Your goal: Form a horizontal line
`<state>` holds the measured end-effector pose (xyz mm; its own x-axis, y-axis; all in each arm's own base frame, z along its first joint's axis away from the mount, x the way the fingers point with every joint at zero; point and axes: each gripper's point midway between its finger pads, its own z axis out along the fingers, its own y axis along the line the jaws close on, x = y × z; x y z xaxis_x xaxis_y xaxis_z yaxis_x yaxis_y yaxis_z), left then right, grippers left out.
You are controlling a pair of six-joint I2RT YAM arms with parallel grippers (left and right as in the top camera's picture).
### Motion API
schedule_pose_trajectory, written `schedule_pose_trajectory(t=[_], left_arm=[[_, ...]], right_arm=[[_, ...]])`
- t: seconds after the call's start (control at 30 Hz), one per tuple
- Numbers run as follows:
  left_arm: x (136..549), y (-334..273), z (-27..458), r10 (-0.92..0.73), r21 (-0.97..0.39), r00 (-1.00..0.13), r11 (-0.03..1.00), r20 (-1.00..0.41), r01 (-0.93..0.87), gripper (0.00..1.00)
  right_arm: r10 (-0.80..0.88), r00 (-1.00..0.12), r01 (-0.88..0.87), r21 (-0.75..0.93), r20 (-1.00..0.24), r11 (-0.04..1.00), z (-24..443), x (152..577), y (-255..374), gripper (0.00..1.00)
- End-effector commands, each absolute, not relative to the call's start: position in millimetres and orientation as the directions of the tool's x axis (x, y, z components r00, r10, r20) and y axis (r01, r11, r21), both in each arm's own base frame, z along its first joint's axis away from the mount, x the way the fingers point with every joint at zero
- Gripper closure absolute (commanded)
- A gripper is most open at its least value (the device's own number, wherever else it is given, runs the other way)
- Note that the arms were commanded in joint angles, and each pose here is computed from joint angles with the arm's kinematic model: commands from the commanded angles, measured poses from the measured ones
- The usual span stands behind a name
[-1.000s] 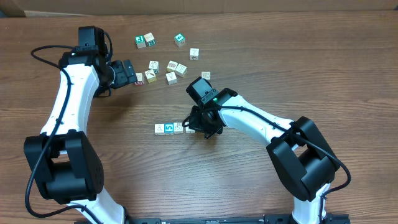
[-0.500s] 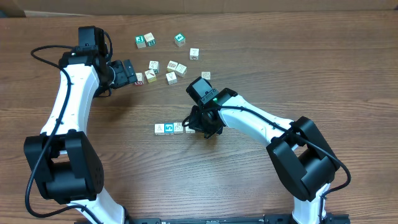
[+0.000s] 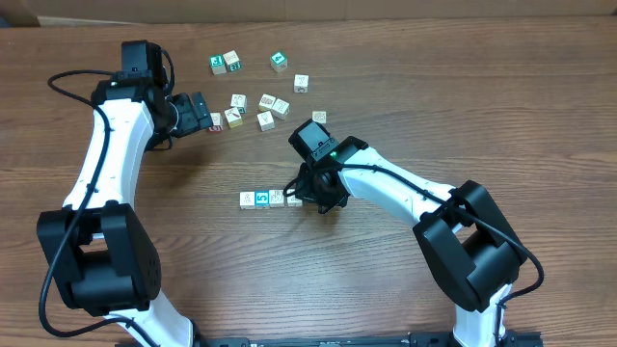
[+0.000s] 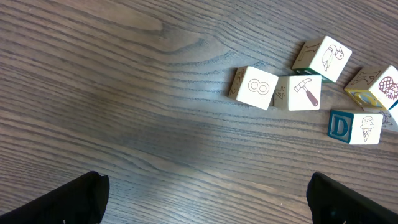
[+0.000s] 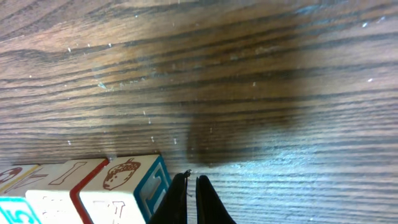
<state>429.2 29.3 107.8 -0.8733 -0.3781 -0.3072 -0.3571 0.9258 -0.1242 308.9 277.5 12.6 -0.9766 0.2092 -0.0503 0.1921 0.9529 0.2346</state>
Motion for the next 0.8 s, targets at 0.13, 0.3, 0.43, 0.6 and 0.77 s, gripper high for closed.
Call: schedule_pose_trajectory(t=[0.13, 0.3, 0.43, 0.6, 0.77], left_arm=[[432, 25, 108, -0.366, -0.120, -0.876, 0.931, -0.313, -0.346, 0.00], [432, 25, 108, -0.366, -0.120, -0.876, 0.931, -0.313, -0.346, 0.00], [432, 25, 108, -0.366, -0.120, -0.876, 0.931, -0.313, -0.346, 0.01], [432, 25, 108, -0.366, -0.120, -0.876, 0.931, -0.313, -0.346, 0.00], [432, 25, 108, -0.366, -0.120, -0.876, 0.930, -0.313, -0.346, 0.01]], right_arm=[[0.191, -0.979, 0.172, 0.210, -0.074, 0.962, 11, 310, 273, 0.96], [0.188, -0.980, 0.170, 0.220, -0.062, 0.960, 11, 309, 275, 0.96], [0.185, -0.981, 0.169, 0.231, -0.050, 0.958, 11, 307, 277, 0.96], [0.180, -0.983, 0.163, 0.253, -0.044, 0.954, 12, 307, 283, 0.96], [0.174, -0.984, 0.155, 0.275, -0.045, 0.949, 14, 307, 288, 0.96]])
